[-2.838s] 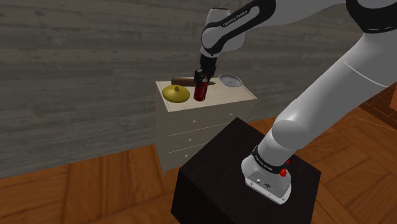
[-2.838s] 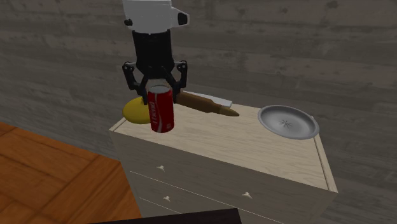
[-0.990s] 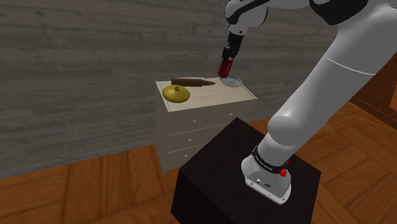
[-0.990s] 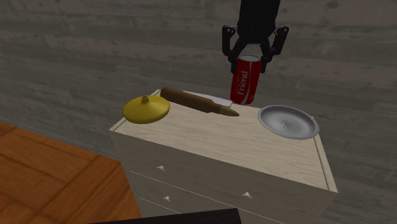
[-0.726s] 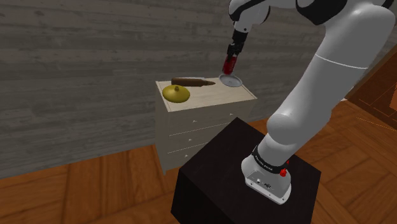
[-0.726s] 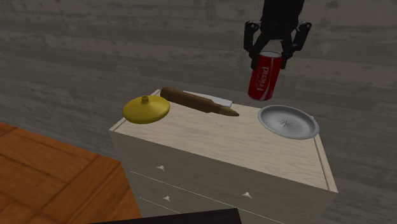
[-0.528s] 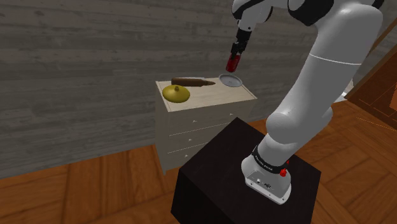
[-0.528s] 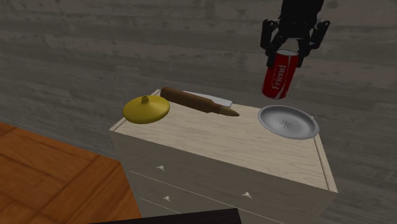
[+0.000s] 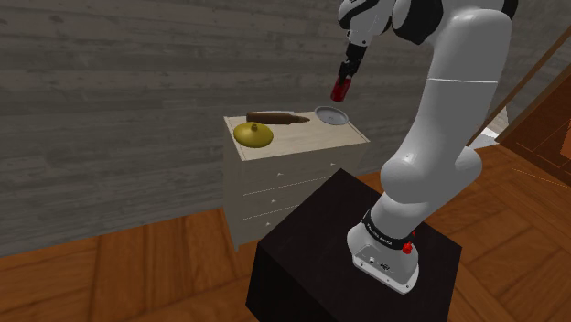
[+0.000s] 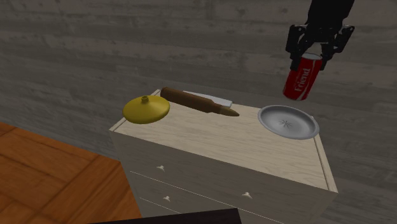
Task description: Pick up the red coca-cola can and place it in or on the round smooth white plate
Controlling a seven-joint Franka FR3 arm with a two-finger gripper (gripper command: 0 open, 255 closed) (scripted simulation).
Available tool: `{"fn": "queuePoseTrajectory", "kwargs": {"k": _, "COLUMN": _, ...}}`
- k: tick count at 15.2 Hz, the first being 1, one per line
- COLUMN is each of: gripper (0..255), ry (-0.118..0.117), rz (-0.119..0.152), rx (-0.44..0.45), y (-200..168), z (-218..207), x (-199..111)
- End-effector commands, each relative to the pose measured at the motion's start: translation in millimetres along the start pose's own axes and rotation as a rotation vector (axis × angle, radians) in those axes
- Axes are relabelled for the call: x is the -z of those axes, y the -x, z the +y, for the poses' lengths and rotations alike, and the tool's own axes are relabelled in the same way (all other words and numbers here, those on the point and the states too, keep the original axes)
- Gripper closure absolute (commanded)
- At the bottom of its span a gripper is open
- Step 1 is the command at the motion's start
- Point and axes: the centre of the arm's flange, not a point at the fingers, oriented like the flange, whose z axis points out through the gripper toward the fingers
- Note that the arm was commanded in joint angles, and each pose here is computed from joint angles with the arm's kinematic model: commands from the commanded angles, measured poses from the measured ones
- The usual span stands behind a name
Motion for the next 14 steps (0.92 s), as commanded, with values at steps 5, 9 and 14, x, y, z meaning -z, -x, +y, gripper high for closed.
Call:
{"fn": "queuePoseTrajectory", "kwargs": {"k": 5, "gripper": 255, "ry": 0.001, "rz": 0.001, "rx": 0.001, "y": 0, "z": 2, "x": -31}}
{"fn": "queuePoseTrajectory", "kwargs": {"k": 9, "gripper": 255, "ry": 0.001, "rz": 0.001, "rx": 0.001, "y": 0, "z": 2, "x": -52}}
{"fn": "queuePoseTrajectory", "kwargs": {"k": 14, "gripper": 255, "ry": 0.001, "rz": 0.001, "rx": 0.001, "y": 0, "z": 3, "x": -79}}
